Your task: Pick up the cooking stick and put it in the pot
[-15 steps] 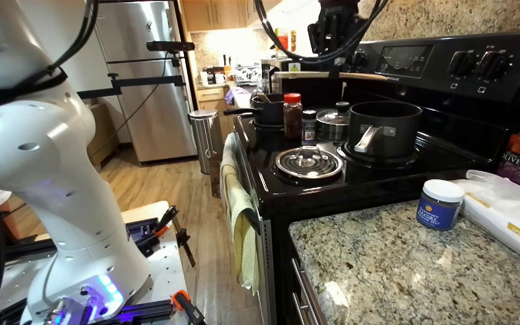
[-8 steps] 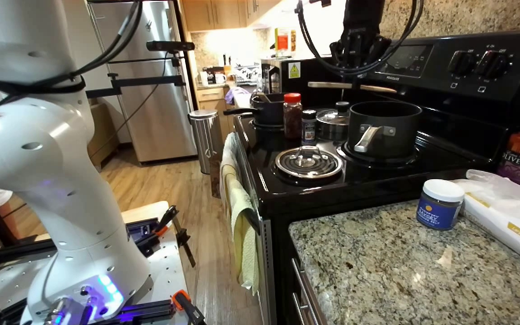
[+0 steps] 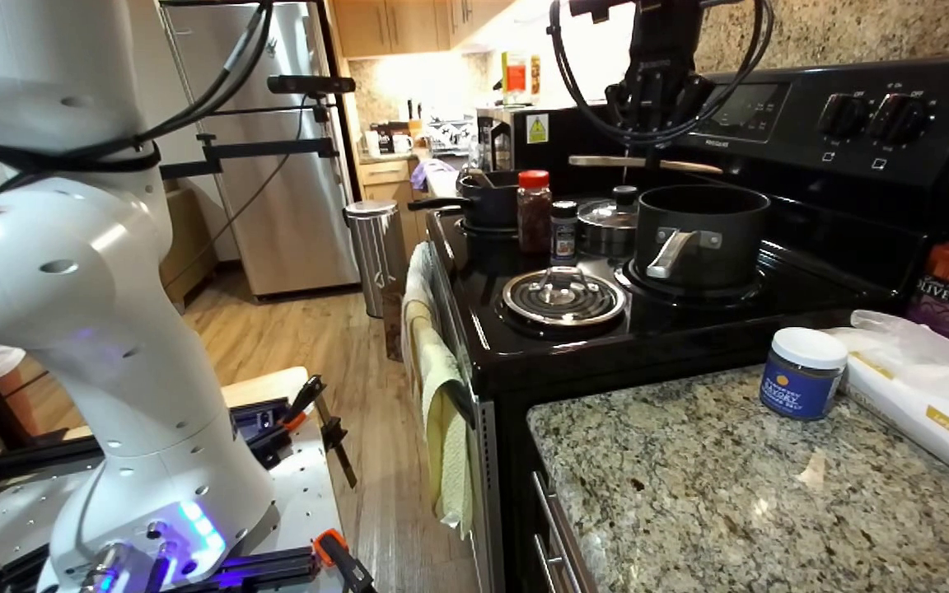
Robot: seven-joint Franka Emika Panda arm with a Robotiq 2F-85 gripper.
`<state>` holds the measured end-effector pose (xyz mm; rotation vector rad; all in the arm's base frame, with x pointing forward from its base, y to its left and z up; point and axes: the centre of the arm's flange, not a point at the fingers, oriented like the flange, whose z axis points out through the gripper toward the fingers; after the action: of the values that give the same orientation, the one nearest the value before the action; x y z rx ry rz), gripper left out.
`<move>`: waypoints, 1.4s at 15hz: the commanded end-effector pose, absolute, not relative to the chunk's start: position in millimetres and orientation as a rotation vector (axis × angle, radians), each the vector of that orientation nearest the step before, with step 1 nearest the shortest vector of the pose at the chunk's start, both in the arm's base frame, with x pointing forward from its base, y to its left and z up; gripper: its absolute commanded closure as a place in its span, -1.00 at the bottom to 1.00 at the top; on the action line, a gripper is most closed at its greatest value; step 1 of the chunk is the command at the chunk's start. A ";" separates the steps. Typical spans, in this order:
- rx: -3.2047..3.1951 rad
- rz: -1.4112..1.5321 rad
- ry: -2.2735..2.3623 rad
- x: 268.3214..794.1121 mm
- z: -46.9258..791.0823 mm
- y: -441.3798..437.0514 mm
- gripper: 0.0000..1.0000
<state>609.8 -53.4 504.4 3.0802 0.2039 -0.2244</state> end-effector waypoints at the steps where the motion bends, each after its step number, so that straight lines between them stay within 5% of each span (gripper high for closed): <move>1: 3.051 -0.248 0.289 646.4 494.3 -37.2 0.74; 21: 2.927 -0.637 0.374 688.0 451.6 -39.7 0.74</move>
<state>668.8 -44.8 457.5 2.9604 0.2890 -0.5746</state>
